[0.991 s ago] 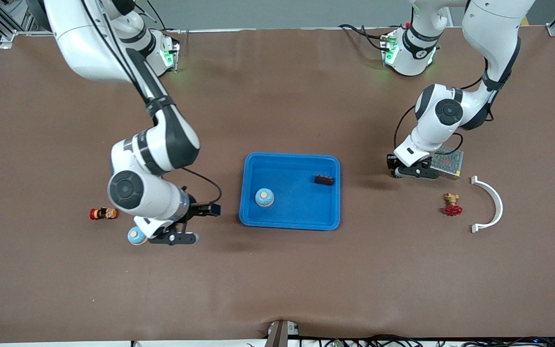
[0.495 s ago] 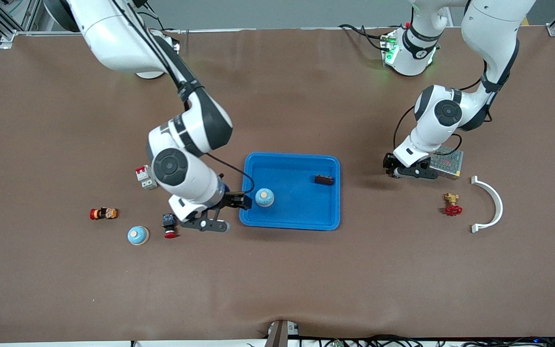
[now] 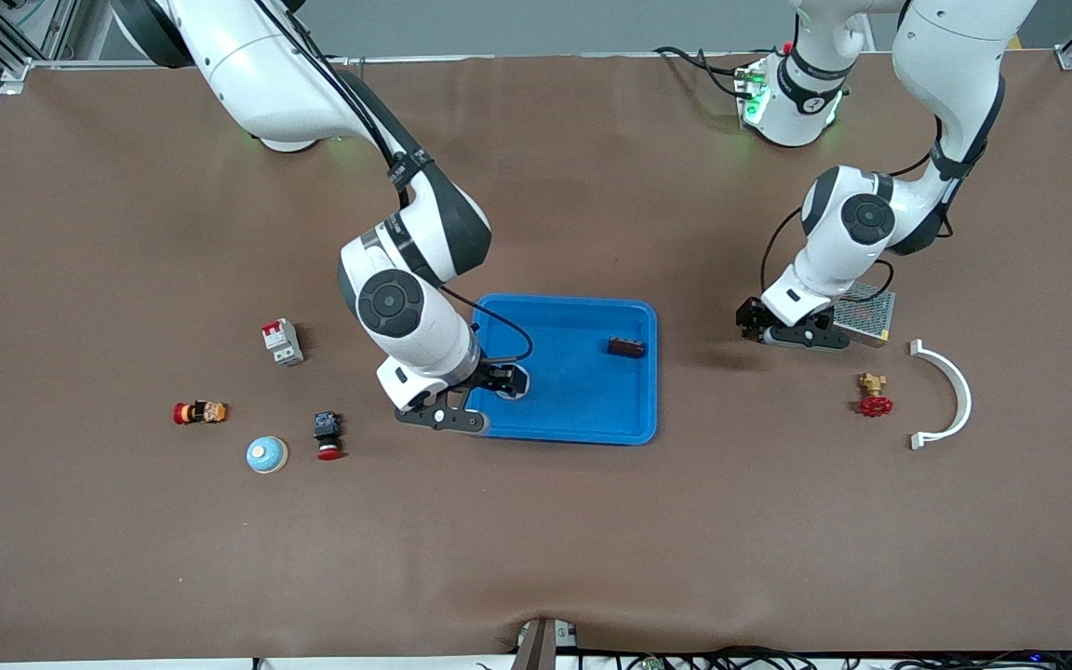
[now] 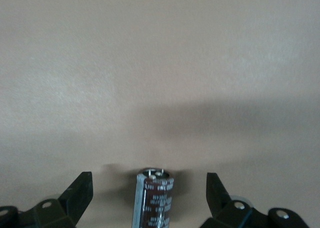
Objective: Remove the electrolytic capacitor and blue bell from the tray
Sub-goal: 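Lower the capacitor beside the power supply while the right gripper returns to the tray, then move both grippers back into the blue tray toward the remaining items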
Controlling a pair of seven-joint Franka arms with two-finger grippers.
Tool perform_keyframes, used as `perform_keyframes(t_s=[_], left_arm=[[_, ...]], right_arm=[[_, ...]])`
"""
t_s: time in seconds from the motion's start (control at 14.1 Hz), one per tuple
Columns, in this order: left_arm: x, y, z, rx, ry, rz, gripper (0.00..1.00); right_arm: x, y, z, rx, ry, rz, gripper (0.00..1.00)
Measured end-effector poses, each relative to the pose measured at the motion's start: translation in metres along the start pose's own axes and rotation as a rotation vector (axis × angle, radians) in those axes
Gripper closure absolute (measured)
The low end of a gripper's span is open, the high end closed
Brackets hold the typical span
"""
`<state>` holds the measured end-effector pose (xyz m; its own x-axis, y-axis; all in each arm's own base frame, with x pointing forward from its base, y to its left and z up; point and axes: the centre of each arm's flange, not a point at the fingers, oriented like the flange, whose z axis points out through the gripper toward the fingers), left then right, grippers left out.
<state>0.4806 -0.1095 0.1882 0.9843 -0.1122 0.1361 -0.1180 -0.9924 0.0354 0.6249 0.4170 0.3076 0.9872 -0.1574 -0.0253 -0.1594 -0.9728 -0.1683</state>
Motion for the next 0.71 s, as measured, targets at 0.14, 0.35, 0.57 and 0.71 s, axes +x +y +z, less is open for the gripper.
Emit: perform_keyframes(t_s=[0.14,0.35,0.57,0.71], left_arm=[[0.007,0.0,-0.004,0.007,-0.01,-0.048,0.0],[0.024,0.005,-0.023,0.028,-0.03,-0.215,0.0],[0.048,0.035,-0.052,0.043,-0.046,-0.426,0.0],[0.061,0.059,-0.069,0.037,-0.036,-0.591,0.0]], right_arm=[[-0.004,-0.003,0.013,-0.009,-0.004,-0.009,0.0],[-0.009,-0.006,0.031,-0.026,0.001,-0.028,0.0],[-0.009,-0.005,0.047,-0.044,0.008,-0.04,0.0],[-0.012,-0.006,0.056,-0.047,0.006,-0.045,0.0]])
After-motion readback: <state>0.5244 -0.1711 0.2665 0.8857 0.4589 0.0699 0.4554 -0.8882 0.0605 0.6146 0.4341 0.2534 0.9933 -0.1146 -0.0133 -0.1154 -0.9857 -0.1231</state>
